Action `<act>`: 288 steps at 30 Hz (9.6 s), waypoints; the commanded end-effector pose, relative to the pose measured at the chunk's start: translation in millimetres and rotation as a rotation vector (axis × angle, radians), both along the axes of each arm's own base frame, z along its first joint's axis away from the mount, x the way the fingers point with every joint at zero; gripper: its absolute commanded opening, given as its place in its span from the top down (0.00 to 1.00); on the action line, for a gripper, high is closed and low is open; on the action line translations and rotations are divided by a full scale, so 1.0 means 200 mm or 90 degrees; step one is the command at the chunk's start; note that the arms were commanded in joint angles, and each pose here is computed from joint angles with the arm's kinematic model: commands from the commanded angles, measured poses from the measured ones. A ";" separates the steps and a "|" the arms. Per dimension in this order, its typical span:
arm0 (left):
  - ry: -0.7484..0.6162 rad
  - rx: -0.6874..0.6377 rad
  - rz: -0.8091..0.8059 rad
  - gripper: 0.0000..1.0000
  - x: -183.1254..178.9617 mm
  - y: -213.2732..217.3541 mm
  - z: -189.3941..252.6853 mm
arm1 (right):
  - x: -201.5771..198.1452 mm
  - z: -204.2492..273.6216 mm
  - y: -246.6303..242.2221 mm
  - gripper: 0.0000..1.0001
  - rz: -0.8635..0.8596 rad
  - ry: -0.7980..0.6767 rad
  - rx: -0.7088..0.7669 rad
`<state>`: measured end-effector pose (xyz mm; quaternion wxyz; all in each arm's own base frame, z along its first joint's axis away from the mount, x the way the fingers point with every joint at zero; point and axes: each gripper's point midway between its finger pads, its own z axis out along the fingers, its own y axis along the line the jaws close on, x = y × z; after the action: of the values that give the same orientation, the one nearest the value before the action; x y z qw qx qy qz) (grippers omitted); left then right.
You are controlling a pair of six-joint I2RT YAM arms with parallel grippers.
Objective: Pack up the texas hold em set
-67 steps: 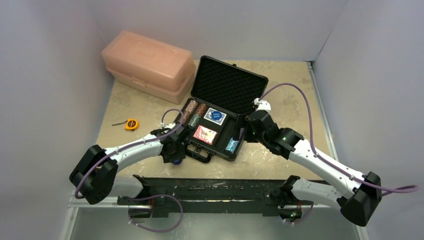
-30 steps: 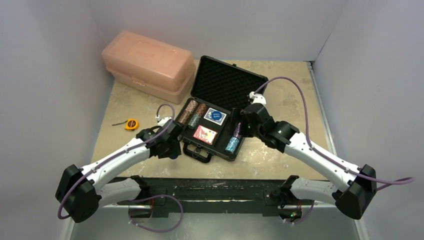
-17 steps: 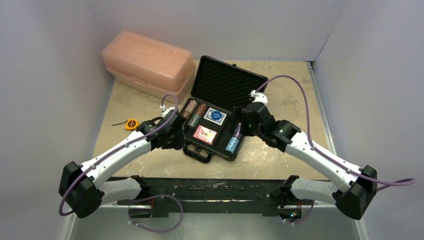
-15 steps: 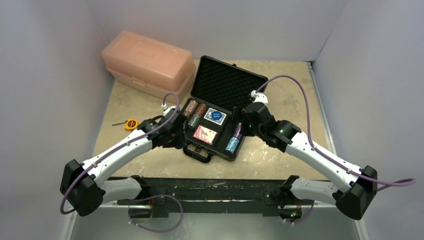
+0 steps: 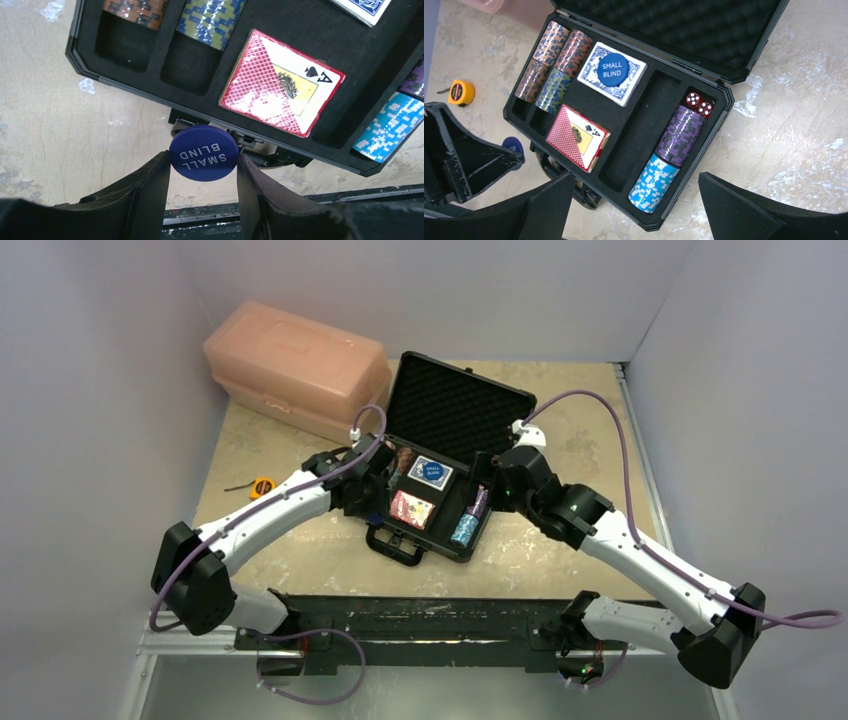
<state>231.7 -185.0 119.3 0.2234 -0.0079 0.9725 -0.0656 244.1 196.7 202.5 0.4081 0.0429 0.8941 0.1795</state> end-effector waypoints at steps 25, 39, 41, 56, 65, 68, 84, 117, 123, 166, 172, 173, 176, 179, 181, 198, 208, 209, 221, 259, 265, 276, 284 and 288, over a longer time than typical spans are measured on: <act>0.018 0.010 -0.098 0.68 0.21 -0.39 -0.04 | -0.02 -0.04 -0.06 0.01 -0.022 -0.011 -0.003; 0.015 0.021 -0.095 0.63 0.23 -0.40 -0.06 | -0.01 -0.05 -0.06 0.01 -0.019 -0.010 -0.010; 0.015 0.022 -0.091 0.60 0.22 -0.39 -0.07 | -0.01 -0.05 -0.06 0.01 -0.020 -0.010 -0.010; -0.034 -0.001 -0.111 0.25 0.21 -0.41 0.04 | -0.01 -0.04 -0.06 0.01 -0.017 -0.015 -0.008; -0.153 -0.060 -0.151 0.22 0.19 -0.37 0.29 | 0.00 0.03 -0.07 0.01 -0.016 -0.047 0.000; -0.208 -0.075 -0.173 0.22 0.18 -0.34 0.39 | 0.00 0.08 -0.09 0.01 -0.022 -0.066 0.005; -0.449 -0.004 -0.128 0.22 0.10 0.12 0.68 | -0.03 0.40 -0.21 0.01 -0.052 -0.207 0.093; -0.683 0.234 0.016 0.21 0.31 0.79 0.39 | -0.13 0.33 -0.22 0.01 -0.001 -0.291 0.175; -0.708 0.199 -0.001 0.22 0.46 0.82 0.38 | -0.14 0.30 -0.22 0.01 0.002 -0.299 0.174; -0.557 0.158 0.113 0.26 0.70 0.95 0.16 | 0.11 0.36 -0.27 0.01 -0.096 -0.235 0.011; -0.529 0.156 0.176 0.24 0.63 0.95 0.25 | 0.43 0.46 -0.36 0.07 -0.109 -0.233 0.054; -0.512 0.159 0.176 0.23 0.63 0.95 0.27 | 0.50 0.46 -0.36 0.07 -0.094 -0.223 0.057; -0.450 0.162 0.183 0.23 0.61 0.94 0.30 | 0.65 0.52 -0.46 0.08 -0.100 -0.219 0.055; -0.421 0.158 0.196 0.23 0.59 0.94 0.30 | 0.76 0.58 -0.57 0.08 -0.112 -0.234 0.073; -0.422 0.145 0.197 0.23 0.58 0.92 0.33 | 0.83 0.60 -0.63 0.08 -0.118 -0.234 0.080; -0.375 0.015 0.031 0.24 0.37 0.67 0.46 | 1.38 0.27 -0.72 0.58 -0.044 -0.070 0.122; -0.402 0.007 -0.044 0.25 0.32 0.55 0.51 | 1.46 0.04 -0.64 0.66 0.061 0.037 0.126; -0.403 0.001 -0.053 0.25 0.32 0.54 0.51 | 1.45 0.02 -0.63 0.66 0.068 0.043 0.126; -0.405 -0.087 -0.175 0.31 0.27 0.34 0.53 | 1.36 -0.01 -0.55 0.67 0.145 0.061 0.153; -0.276 -0.391 -0.125 0.53 0.63 -0.27 0.62 | 1.00 0.13 -0.19 0.67 0.274 0.046 0.175; -0.273 -0.399 -0.128 0.54 0.68 -0.32 0.65 | 0.94 0.13 -0.12 0.67 0.290 0.049 0.172; -0.256 -0.382 -0.143 0.54 0.78 -0.37 0.65 | 0.87 0.15 -0.03 0.67 0.309 0.049 0.174; -0.249 -0.372 -0.137 0.54 0.76 -0.35 0.61 | 0.81 0.15 0.01 0.67 0.320 0.053 0.170; -0.254 -0.366 -0.135 0.55 0.73 -0.33 0.60 | 0.76 0.15 0.06 0.67 0.332 0.057 0.163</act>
<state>383.7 -252.8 223.6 0.3661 0.0302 0.8591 -0.3563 414.1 196.0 210.0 0.2858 -0.1080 0.8725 0.3813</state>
